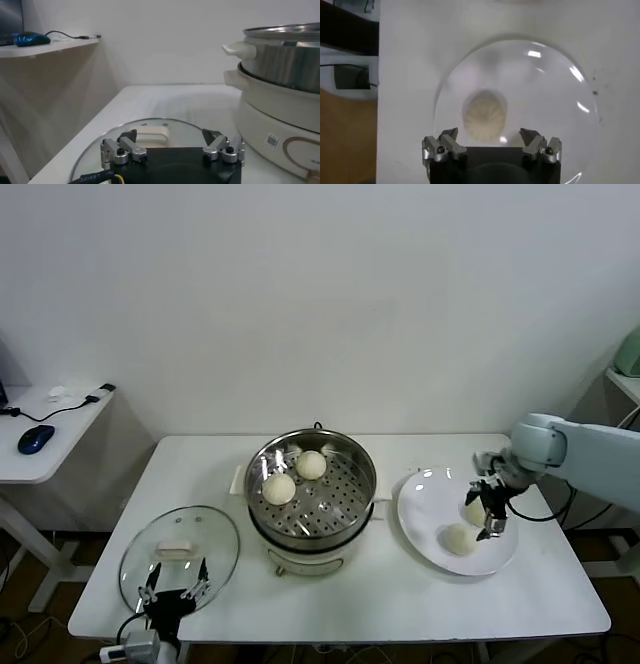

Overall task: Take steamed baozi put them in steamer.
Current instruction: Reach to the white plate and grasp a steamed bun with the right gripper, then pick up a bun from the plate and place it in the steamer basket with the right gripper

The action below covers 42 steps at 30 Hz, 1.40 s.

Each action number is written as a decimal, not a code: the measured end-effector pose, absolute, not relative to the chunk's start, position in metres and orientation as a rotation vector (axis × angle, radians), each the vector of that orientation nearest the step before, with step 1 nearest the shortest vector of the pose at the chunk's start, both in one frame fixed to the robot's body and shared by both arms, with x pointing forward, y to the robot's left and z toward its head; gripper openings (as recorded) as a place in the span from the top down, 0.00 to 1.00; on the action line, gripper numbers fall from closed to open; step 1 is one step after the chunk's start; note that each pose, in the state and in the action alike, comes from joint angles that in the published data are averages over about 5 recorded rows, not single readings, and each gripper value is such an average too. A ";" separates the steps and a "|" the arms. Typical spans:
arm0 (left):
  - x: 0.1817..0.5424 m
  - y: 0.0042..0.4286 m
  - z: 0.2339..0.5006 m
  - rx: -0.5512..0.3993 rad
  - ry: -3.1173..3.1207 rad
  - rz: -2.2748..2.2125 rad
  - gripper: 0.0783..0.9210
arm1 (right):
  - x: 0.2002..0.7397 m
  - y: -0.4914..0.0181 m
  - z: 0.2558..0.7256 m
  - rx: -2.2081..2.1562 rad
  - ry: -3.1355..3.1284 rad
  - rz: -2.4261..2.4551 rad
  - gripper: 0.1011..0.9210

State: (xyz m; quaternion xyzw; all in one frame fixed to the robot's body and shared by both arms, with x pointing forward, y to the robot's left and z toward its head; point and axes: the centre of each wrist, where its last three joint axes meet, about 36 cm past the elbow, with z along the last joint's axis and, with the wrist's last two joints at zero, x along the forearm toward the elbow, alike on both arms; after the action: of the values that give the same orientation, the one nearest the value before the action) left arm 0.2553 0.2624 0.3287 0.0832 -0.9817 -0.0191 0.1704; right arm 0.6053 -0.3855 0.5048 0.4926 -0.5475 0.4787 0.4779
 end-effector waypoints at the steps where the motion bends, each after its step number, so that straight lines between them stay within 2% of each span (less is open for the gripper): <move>1: 0.255 0.262 0.328 0.236 -2.788 -0.054 0.12 | 0.605 -0.386 0.500 1.200 -1.337 1.166 0.12; 9: 0.255 0.262 0.326 0.236 -2.783 -0.053 0.12 | 0.601 -0.381 0.466 1.186 -1.343 1.156 0.12; 17: 0.254 0.262 0.326 0.238 -2.785 -0.057 0.12 | 0.601 -0.374 0.451 1.186 -1.361 1.157 0.13; 25: 0.253 0.259 0.326 0.234 -2.784 -0.057 0.12 | 0.601 -0.372 0.453 1.192 -1.362 1.174 0.35; 27: 0.253 0.258 0.326 0.231 -2.785 -0.054 0.12 | 0.602 -0.371 0.458 1.200 -1.360 1.182 0.38; 34: 0.253 0.253 0.328 0.216 -2.789 -0.055 0.12 | 0.622 -0.357 0.507 1.250 -1.348 1.260 0.38; 42: 0.254 0.251 0.330 0.203 -2.794 -0.062 0.12 | 0.665 -0.298 0.633 1.409 -1.321 1.505 0.38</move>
State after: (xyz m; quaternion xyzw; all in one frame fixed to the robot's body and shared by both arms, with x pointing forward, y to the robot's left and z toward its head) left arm 0.2541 0.2515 0.3297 0.0715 -0.9828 -0.0219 0.1689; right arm 0.6647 -0.2983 0.6328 0.5413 -0.5073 0.5782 0.3395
